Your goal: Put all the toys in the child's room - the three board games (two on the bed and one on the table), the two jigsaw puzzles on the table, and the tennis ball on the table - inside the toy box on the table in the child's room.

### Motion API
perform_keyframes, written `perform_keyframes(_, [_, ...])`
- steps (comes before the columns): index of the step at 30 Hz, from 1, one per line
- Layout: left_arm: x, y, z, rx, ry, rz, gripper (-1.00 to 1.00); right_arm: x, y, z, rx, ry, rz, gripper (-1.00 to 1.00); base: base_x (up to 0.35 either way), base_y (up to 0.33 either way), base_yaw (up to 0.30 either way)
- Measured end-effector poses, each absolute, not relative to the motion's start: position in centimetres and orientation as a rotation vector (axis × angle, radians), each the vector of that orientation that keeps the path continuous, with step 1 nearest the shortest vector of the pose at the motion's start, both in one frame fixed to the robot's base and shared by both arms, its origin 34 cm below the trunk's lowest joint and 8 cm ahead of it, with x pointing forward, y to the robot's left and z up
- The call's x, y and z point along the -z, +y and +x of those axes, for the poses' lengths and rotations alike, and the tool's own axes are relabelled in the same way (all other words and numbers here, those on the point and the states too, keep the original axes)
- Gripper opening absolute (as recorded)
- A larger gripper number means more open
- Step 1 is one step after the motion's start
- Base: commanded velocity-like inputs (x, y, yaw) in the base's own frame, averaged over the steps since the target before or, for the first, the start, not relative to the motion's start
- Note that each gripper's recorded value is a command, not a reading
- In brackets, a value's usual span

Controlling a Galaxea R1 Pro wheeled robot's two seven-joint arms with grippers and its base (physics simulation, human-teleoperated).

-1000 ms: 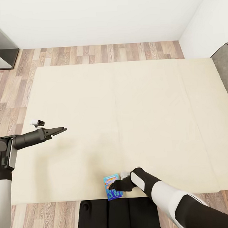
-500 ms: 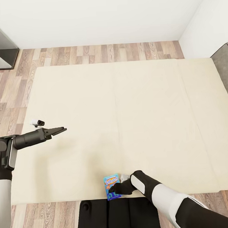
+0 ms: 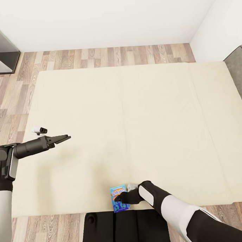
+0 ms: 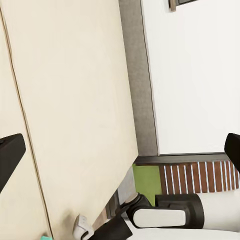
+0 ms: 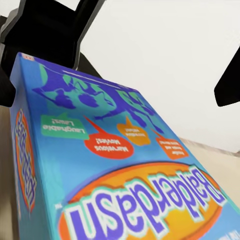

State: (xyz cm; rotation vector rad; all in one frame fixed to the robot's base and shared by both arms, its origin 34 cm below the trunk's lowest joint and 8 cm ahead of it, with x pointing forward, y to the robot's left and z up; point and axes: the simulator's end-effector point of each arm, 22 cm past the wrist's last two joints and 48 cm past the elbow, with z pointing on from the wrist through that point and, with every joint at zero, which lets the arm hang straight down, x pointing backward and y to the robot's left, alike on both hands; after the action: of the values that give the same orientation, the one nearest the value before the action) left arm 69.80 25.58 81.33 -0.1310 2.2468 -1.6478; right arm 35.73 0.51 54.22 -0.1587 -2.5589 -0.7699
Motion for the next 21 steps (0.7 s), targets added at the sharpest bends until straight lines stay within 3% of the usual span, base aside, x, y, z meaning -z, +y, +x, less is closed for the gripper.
perform_keyframes(21, [-81.3,25.6,69.8,1.648,2.247,-0.131,1.00,-54.4,0.4,33.5,0.758,-2.533,-0.165,1.00,0.000,0.000,0.000])
